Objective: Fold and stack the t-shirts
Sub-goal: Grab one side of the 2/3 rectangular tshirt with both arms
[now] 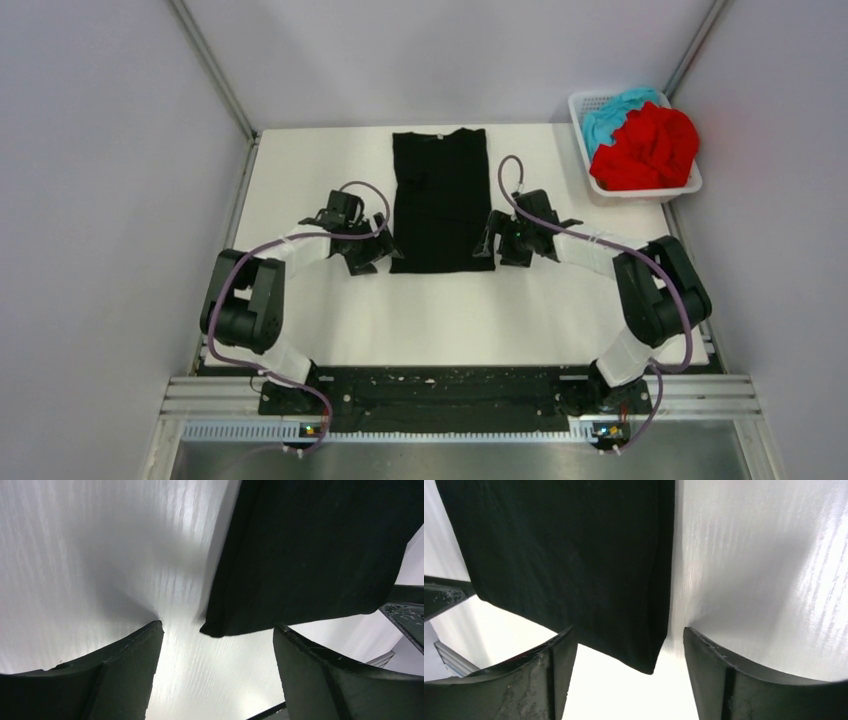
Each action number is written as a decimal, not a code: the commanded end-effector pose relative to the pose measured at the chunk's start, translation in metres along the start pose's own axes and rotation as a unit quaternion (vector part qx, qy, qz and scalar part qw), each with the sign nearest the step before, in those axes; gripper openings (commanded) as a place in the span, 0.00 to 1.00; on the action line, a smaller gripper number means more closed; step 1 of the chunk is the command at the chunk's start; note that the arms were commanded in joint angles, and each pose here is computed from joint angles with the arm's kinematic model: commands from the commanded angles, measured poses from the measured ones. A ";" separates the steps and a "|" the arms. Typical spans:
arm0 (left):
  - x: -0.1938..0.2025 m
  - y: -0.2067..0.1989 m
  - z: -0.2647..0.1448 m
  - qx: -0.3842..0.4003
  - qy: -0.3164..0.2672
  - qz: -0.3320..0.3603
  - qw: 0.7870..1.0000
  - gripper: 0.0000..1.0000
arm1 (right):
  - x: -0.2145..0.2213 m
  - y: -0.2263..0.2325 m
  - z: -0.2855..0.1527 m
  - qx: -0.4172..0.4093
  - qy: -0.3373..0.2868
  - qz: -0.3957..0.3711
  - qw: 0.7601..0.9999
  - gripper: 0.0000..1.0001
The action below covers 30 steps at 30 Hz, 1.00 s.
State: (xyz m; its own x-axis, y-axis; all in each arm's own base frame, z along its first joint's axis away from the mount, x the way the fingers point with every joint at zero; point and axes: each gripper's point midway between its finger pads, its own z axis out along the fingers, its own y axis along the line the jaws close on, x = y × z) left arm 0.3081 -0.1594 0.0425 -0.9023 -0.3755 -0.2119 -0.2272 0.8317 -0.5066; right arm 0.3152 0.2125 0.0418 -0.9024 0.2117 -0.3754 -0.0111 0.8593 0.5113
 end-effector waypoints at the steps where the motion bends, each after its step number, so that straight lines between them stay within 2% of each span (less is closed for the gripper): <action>1: -0.012 -0.013 0.013 0.034 -0.023 -0.011 0.999 0.80 | 0.000 0.008 0.011 -0.019 -0.010 0.036 0.999 0.69; 7: 0.003 -0.006 0.025 0.027 0.001 -0.023 0.999 0.60 | 0.018 0.005 0.022 -0.024 0.015 0.052 0.998 0.45; 13: 0.019 0.011 0.026 0.001 0.018 -0.023 1.000 0.56 | 0.025 -0.004 0.020 -0.007 0.015 0.062 0.998 0.32; 18: 0.026 0.023 0.024 -0.021 0.021 -0.021 0.999 0.54 | 0.037 -0.015 0.016 0.014 0.025 0.062 0.998 0.31; 25: 0.032 0.028 0.030 -0.026 0.032 -0.027 0.999 0.41 | 0.047 -0.019 0.007 0.015 0.030 0.058 0.998 0.37; 28: 0.035 0.032 0.031 -0.029 0.032 -0.027 0.999 0.32 | 0.049 -0.021 0.006 0.016 0.030 0.056 0.998 0.37; 29: 0.036 0.032 0.031 -0.029 0.033 -0.027 0.999 0.26 | 0.049 -0.020 0.006 0.015 0.031 0.056 0.998 0.37; 30: 0.036 0.031 0.031 -0.027 0.033 -0.027 0.999 0.16 | 0.050 -0.019 0.006 0.013 0.031 0.055 0.998 0.37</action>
State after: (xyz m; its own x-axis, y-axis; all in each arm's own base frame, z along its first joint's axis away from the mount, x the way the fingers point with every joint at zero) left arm 0.3105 -0.1722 0.0247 -0.8884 -0.4134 -0.1999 -0.2403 0.7894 -0.5649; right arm 0.2971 0.2206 0.0263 -0.8990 0.3113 -0.3080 0.0759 0.8034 0.5906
